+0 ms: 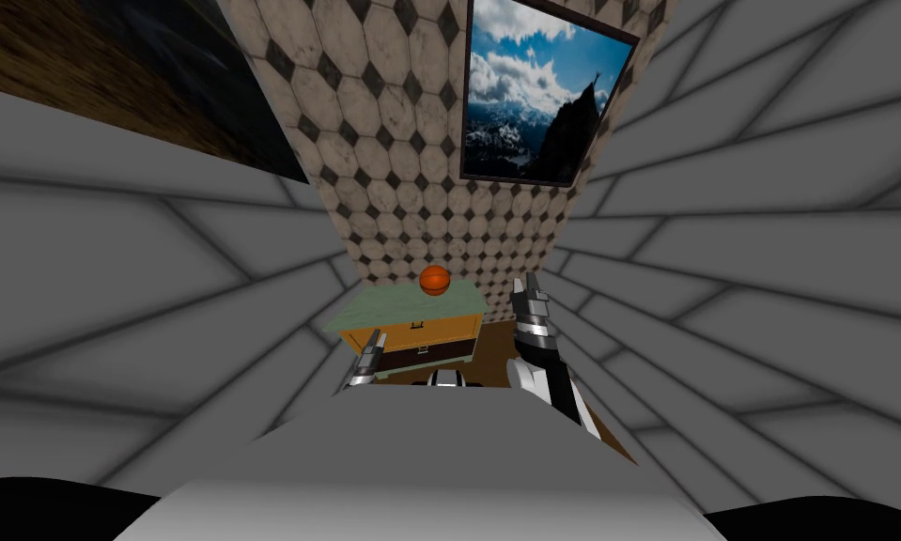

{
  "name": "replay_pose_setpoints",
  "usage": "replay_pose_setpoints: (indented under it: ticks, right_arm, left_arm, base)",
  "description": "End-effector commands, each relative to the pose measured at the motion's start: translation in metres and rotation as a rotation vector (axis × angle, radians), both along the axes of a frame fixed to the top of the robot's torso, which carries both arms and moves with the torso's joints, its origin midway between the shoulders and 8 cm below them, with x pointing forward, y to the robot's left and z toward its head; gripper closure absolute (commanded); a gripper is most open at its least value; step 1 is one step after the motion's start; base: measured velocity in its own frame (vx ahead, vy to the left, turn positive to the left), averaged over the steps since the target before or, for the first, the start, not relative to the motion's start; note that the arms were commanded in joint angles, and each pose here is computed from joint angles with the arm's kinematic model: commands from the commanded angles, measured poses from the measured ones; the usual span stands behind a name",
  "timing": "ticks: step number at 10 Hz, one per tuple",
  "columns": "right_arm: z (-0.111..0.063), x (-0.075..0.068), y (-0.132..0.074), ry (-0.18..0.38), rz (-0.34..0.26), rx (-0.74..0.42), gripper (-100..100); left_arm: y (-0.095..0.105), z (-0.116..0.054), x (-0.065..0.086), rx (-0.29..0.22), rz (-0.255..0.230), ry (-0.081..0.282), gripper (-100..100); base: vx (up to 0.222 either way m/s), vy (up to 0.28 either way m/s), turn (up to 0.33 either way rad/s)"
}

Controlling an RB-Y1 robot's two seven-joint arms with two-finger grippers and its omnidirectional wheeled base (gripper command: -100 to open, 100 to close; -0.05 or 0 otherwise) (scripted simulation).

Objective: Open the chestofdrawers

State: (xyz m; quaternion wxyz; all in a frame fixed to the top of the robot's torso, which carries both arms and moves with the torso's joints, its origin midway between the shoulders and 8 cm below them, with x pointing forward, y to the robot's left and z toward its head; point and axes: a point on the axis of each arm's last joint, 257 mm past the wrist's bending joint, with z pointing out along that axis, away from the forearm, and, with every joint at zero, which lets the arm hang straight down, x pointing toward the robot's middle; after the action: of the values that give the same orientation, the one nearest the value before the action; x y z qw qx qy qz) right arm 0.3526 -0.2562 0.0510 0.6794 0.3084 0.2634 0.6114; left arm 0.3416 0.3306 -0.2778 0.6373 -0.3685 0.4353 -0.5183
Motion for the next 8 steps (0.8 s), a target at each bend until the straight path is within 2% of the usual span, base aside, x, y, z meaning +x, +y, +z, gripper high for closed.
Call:
replay_pose_setpoints:
  ticks: [1, 8]
  right_arm:
    - [0.0, 0.0, 0.0, 0.0, 0.0, 0.0, 0]
    - [0.0, 0.0, 0.0, 0.0, 0.0, 0.0, 0]
  left_arm:
    - [0.002, -0.017, -0.01, -0.007, 0.011, 0.02, -100]
    - [0.004, -0.048, -0.029, -0.028, 0.033, 0.064, -100]
  base:
    - [0.067, -0.056, -0.007]
    - [0.058, -0.039, -0.003]
